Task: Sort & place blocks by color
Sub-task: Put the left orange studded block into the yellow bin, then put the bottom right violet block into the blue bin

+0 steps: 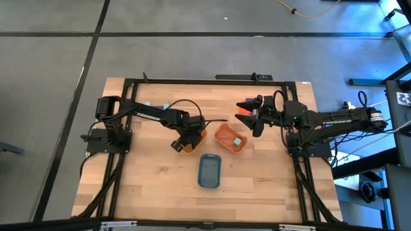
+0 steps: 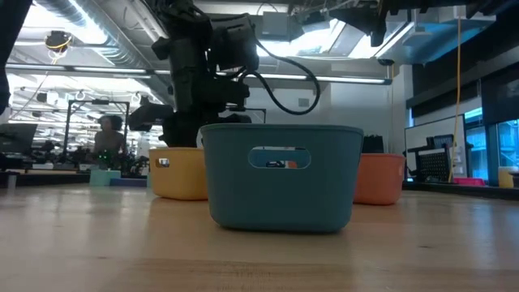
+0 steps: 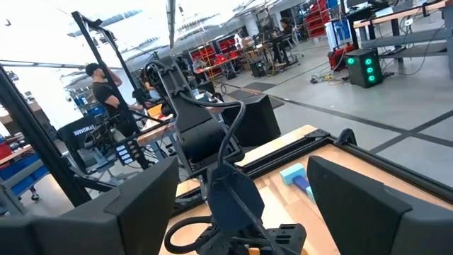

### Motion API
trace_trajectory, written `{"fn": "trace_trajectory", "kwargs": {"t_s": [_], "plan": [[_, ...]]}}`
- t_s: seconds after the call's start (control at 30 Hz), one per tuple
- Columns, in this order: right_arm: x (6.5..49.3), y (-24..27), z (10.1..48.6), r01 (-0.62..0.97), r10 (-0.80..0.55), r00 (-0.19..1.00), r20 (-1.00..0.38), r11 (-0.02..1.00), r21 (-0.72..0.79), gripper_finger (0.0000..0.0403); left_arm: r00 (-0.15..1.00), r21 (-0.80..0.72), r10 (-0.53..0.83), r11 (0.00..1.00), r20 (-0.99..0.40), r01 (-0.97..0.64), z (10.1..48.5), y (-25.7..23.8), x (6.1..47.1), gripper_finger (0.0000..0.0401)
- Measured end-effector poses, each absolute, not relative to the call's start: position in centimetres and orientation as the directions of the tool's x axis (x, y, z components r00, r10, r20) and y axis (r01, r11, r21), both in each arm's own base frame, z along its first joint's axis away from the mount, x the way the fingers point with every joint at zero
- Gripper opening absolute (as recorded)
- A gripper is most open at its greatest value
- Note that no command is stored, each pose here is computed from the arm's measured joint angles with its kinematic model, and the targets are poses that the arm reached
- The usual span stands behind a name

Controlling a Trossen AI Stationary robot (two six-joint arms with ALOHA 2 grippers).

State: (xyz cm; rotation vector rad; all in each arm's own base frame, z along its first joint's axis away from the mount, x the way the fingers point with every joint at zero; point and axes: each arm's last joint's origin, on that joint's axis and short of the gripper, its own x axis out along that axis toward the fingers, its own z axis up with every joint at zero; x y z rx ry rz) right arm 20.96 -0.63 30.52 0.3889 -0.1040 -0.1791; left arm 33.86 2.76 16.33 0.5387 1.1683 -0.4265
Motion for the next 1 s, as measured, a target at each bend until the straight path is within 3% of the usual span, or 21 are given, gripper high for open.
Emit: {"fn": "trace_trajectory", "kwargs": {"t_s": [0.33,0.57,0.7,0.8,1.0], "plan": [[21.0,-0.6,30.5,0.153,-0.193,0.979,0.067,0.91,0.386,0.0316,0.318,0.207,0.039,0.833,-0.947,0.514,16.8,2.8,33.6,0.0179],[21.0,-0.6,30.5,0.145,-0.185,0.98,0.069,0.911,0.385,0.0316,0.329,0.223,0.065,0.855,-0.942,0.468,22.0,2.9,33.1,0.018],[21.0,-0.6,30.6,0.143,-0.184,0.98,0.071,0.911,0.386,0.0316,0.428,0.23,0.067,0.911,-0.901,0.343,26.3,3.6,32.1,0.0181],[21.0,-0.6,30.6,0.142,-0.184,0.98,0.071,0.91,0.389,0.0316,0.565,0.162,0.015,0.964,-0.825,0.212,29.8,4.3,30.6,0.0181],[21.0,-0.6,30.6,0.142,-0.183,0.981,0.071,0.91,0.388,0.0316,0.855,0.035,0.025,0.999,-0.518,-0.008,35.7,5.0,26.8,0.0179]]}}
